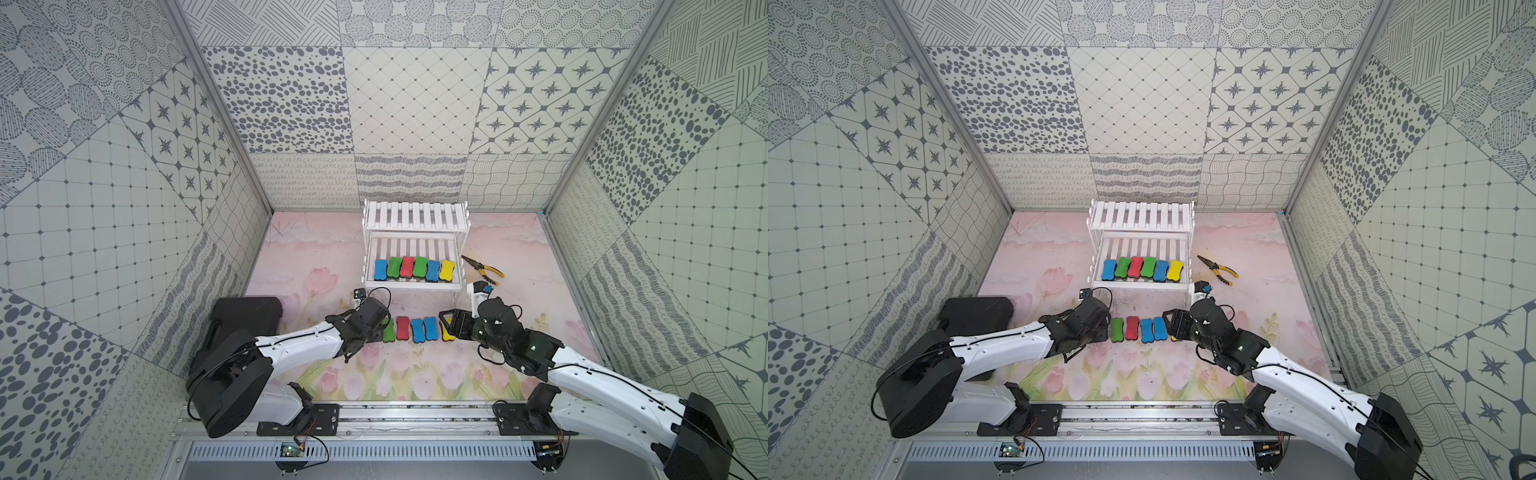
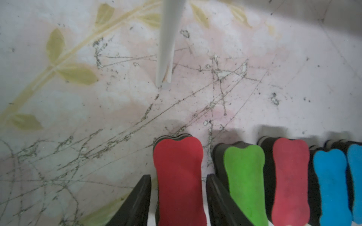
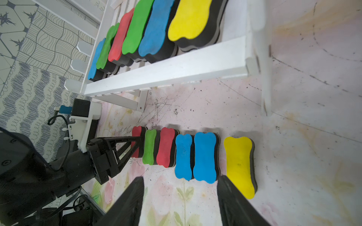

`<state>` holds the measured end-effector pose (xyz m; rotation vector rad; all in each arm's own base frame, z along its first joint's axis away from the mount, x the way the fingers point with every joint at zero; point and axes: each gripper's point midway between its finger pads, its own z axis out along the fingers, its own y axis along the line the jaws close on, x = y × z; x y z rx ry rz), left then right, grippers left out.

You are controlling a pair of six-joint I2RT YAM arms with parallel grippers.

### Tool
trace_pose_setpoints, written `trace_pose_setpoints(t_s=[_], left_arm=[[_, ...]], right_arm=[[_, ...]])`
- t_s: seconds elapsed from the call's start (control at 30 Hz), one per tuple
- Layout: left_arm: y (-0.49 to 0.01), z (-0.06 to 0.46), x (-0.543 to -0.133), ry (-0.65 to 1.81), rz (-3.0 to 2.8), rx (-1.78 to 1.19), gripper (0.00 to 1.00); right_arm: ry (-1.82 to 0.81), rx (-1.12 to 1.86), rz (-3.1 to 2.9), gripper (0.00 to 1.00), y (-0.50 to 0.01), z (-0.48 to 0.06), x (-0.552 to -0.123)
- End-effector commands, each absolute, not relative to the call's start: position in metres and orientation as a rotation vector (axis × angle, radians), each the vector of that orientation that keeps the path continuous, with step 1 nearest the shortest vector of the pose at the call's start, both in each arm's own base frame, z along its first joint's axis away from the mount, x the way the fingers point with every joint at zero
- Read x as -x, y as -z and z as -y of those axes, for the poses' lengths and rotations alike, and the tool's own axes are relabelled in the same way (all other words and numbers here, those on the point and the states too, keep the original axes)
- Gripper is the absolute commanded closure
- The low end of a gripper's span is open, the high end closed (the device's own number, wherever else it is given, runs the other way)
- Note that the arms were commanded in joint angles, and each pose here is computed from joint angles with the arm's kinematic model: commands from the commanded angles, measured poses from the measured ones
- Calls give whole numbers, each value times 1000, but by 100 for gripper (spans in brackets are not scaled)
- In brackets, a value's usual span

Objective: Remove the whiteboard erasers from the shelf
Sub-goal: Place the whiteboard eraser at the center of the board, then pick up the whiteboard eraser from the shelf.

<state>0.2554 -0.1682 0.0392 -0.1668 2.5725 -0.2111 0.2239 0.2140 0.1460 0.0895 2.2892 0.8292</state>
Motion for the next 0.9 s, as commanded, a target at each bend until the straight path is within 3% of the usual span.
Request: trace_pose_setpoints(t_s=[0.0,0.33,0.63,0.87], left_arm=[[-45,166,-250,239,-2575,185,45],[-84,170,-228,374,-2521,172,19],[-147,174,-226,525,-2392,122,1],[-163,160,-224,479,-2353,129,1]], right_arm=[[-860,-104,-2262,36,-154,-213,-224],[-842,-79,-2264,34,-163,-206,-218],[-667,52,-2229,44,-227,-197,-237],[-524,45,-2246,45,-249,-204,-287]])
